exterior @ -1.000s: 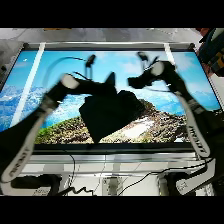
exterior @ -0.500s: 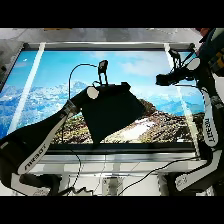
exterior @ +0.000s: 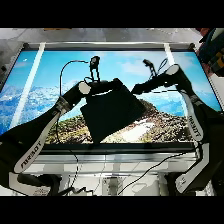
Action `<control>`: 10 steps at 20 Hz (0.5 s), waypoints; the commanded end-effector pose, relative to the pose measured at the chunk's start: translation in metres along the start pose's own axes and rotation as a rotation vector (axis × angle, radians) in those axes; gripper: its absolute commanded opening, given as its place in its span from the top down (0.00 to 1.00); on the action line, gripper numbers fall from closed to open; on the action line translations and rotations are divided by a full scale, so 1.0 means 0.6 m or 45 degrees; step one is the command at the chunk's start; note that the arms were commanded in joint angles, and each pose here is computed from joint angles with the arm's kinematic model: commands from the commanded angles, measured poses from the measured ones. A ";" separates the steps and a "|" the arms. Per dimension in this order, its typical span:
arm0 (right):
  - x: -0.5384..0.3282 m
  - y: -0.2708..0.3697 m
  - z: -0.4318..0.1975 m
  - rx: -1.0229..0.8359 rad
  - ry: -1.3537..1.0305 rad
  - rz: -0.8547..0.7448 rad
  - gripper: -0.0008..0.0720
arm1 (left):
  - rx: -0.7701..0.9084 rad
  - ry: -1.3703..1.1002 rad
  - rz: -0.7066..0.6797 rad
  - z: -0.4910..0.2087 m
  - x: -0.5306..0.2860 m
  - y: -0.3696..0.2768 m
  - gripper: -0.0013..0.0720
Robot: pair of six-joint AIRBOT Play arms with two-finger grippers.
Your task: Fold the clothes and pants, and hang the long-sleeved shirts on hangers.
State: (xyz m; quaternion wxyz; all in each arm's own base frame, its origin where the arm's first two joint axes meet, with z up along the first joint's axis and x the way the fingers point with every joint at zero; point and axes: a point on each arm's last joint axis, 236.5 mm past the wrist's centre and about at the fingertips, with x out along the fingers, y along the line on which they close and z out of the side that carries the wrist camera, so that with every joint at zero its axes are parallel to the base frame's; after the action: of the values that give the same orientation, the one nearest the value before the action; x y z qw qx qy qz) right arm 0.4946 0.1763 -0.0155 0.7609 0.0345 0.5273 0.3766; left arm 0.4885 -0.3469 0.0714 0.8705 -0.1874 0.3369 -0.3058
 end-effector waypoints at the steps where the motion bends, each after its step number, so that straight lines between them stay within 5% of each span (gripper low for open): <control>1: 0.043 -0.016 -0.005 -0.071 0.078 -0.227 0.04 | 0.040 0.019 0.019 -0.004 -0.002 0.009 0.02; 10: 0.027 -0.140 -0.049 0.322 0.087 -0.363 0.04 | 0.037 0.038 0.017 -0.009 -0.003 0.010 0.02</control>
State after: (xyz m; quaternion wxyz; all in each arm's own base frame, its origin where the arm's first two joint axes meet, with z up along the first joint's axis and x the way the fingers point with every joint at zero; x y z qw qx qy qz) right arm 0.5129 0.1423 -0.0692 0.7784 -0.0008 0.5799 0.2404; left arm 0.4882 -0.3419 0.0663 0.8717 -0.1700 0.3428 -0.3060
